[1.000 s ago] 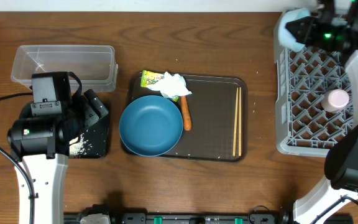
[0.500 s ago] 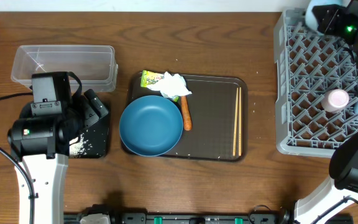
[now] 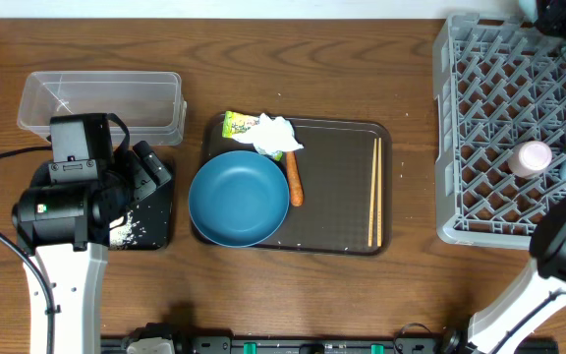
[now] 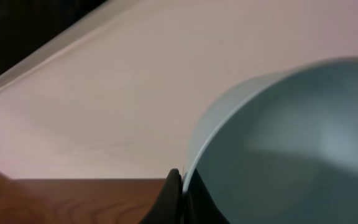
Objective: Sort waste into correct bins and load items into the dishwasher rack
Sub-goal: 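Carry the bowl into the dish rack and set it upside down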
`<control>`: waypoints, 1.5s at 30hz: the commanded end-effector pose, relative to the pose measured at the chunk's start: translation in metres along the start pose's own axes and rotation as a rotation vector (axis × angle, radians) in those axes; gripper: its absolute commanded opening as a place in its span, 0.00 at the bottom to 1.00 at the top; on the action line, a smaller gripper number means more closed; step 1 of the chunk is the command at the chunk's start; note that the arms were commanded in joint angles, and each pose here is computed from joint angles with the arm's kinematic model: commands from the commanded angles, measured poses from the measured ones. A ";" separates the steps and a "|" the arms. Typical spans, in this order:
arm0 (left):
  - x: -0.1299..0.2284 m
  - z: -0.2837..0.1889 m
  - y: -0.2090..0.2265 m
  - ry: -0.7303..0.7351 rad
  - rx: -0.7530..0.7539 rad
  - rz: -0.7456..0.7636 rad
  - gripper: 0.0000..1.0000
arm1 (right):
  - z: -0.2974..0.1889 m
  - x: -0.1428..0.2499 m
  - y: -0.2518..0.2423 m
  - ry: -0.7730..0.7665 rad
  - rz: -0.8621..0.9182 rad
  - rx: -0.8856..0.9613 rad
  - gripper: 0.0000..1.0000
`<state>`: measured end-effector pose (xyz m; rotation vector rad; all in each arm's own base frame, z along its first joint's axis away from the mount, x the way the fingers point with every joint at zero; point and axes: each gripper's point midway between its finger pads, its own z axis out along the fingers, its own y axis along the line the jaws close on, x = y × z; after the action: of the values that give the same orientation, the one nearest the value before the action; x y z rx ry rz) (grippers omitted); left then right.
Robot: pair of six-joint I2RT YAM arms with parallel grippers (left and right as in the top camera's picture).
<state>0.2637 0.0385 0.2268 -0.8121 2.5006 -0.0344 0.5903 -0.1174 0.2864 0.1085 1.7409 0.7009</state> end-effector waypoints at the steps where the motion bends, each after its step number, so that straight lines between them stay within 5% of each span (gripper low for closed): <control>1: -0.005 -0.004 0.001 -0.017 -0.003 -0.015 0.99 | 0.003 0.013 -0.012 0.023 0.124 -0.095 0.01; 21: -0.005 -0.004 0.001 -0.017 -0.003 -0.015 0.99 | 0.021 0.088 -0.075 0.089 0.251 -0.182 0.01; 45: -0.005 -0.004 0.001 -0.017 -0.003 -0.015 0.99 | -0.054 0.069 -0.097 0.161 0.473 -0.300 0.13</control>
<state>0.2637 0.0385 0.2268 -0.8126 2.5005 -0.0346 0.5596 -0.1783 0.1879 0.2518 1.7486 1.2803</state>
